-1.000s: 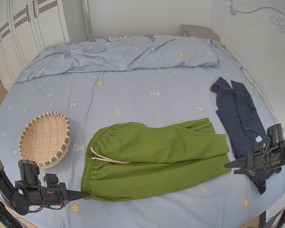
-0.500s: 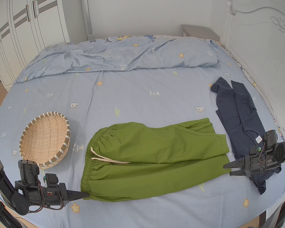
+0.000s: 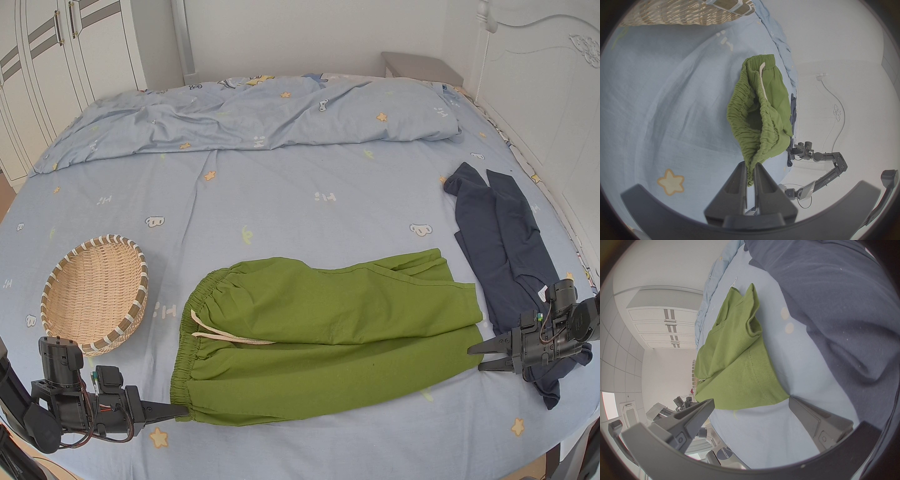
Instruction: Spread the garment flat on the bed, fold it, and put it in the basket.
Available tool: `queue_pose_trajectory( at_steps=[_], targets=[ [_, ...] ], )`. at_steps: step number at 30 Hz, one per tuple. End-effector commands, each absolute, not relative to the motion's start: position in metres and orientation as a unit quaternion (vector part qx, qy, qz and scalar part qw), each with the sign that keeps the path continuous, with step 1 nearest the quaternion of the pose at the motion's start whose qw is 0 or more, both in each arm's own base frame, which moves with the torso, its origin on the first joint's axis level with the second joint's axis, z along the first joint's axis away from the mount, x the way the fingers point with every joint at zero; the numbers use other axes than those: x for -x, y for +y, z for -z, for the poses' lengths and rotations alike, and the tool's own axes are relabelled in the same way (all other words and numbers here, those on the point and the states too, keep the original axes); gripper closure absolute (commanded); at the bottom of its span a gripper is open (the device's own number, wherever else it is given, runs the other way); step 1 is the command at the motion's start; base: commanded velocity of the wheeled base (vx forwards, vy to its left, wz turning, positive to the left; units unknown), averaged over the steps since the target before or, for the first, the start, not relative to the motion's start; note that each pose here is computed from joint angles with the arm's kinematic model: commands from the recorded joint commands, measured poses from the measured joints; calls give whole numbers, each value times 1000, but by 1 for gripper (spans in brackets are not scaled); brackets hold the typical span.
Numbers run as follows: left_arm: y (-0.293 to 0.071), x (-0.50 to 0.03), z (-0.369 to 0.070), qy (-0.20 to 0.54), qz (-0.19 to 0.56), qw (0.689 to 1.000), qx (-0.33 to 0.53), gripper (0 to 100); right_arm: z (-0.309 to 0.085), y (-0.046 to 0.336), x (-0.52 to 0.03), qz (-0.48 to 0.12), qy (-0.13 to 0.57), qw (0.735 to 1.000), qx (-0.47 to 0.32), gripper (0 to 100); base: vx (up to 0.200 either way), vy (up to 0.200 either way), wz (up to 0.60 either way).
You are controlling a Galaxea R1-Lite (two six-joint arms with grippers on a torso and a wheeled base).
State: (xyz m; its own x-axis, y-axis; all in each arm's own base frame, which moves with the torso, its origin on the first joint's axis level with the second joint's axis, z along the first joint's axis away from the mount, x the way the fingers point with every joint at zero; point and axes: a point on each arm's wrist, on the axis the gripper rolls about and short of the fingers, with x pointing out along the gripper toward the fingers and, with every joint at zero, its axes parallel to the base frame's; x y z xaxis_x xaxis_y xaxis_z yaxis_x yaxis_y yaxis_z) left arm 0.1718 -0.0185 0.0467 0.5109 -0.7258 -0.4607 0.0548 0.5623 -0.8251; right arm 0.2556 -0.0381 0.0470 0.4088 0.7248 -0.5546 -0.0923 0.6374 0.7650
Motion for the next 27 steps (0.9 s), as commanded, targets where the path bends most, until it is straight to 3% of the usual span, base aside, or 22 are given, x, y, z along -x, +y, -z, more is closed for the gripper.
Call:
queue_pose_trajectory(
  at_steps=[1,14,27],
  targets=[
    [-18,-168,-44,433,248,771,396,100,-44,-38,-258,-264,477,769,-333,0,0,0,0],
    [-18,-169,-44,429,252,775,390,100,-58,-50,-256,-253,451,790,-331,0,0,0,0],
    [-19,-169,-44,430,254,775,387,100,-41,-41,-262,-272,474,765,-341,0,0,0,0]
  ],
)
